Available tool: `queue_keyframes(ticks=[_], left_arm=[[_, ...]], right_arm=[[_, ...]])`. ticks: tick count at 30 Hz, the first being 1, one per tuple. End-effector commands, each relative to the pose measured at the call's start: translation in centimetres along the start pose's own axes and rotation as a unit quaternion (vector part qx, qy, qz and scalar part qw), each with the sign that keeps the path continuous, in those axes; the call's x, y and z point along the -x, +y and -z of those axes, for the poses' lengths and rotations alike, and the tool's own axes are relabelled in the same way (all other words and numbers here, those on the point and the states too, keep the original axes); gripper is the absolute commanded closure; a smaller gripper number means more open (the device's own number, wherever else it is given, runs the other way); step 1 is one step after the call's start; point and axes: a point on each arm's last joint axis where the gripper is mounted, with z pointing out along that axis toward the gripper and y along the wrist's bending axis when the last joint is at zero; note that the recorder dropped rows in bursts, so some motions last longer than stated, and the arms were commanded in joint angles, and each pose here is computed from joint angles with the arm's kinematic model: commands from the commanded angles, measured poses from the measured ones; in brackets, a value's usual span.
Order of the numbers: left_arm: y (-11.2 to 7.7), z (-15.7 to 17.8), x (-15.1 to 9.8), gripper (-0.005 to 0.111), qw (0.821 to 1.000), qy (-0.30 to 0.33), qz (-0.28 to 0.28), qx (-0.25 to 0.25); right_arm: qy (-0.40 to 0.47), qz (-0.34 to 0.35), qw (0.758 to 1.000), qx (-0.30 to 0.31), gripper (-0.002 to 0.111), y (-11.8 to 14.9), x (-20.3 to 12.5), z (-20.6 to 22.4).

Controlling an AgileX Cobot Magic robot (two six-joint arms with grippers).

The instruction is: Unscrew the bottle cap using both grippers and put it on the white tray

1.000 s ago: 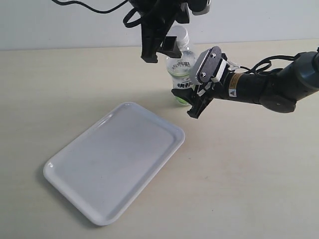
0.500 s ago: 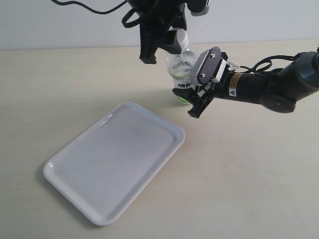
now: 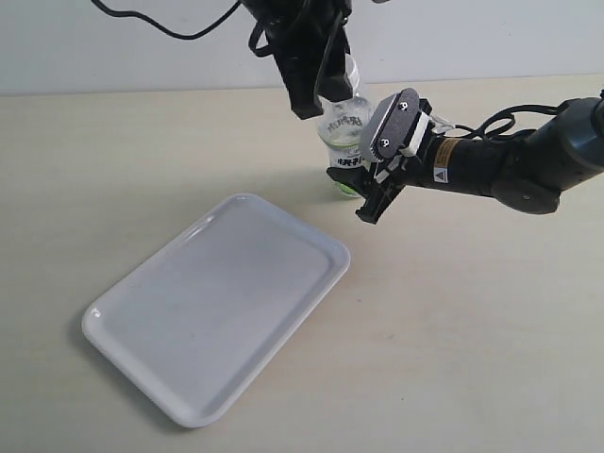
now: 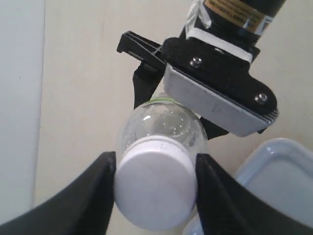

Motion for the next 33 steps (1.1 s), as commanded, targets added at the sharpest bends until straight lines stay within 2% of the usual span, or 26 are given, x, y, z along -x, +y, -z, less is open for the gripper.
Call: queue_keyframes(ticks=[1, 5, 11, 14, 17, 24, 27, 33], left_arm=[[-0.4, 0.0, 0.1, 0.107, 0.993, 0.001, 0.113, -0.017], [-0.3, 0.0, 0.1, 0.107, 0.980, 0.002, 0.198, -0.017], [-0.1, 0.0, 0.2, 0.107, 0.942, -0.006, 0.336, -0.007], [0.1, 0.2, 0.3, 0.107, 0.925, -0.013, 0.379, -0.002], [0.4, 0.6, 0.7, 0.107, 0.919, -0.022, 0.395, 0.004], [0.7, 1.2, 1.0, 0.107, 0.917, -0.032, 0.397, 0.010], [0.8, 1.2, 0.9, 0.107, 0.908, -0.035, 0.417, 0.012], [0.9, 1.2, 0.9, 0.107, 0.909, -0.033, 0.414, 0.013]], right_arm=[[0.024, -0.007, 1.000, -0.004, 0.108, -0.2, -0.4, 0.1], [0.024, -0.007, 1.000, -0.004, 0.108, -0.2, -0.4, 0.1], [0.026, -0.014, 1.000, -0.007, 0.108, -0.2, -0.4, 0.1], [0.033, -0.014, 0.999, -0.007, 0.108, -0.2, -0.6, 0.1], [0.034, -0.014, 0.999, -0.007, 0.108, -0.2, -0.6, 0.1], [0.034, -0.014, 0.999, -0.007, 0.108, -0.2, -0.6, 0.1], [0.034, -0.014, 0.999, -0.007, 0.108, -0.2, -0.6, 0.1], [0.034, -0.014, 0.999, -0.007, 0.108, -0.2, -0.6, 0.1]])
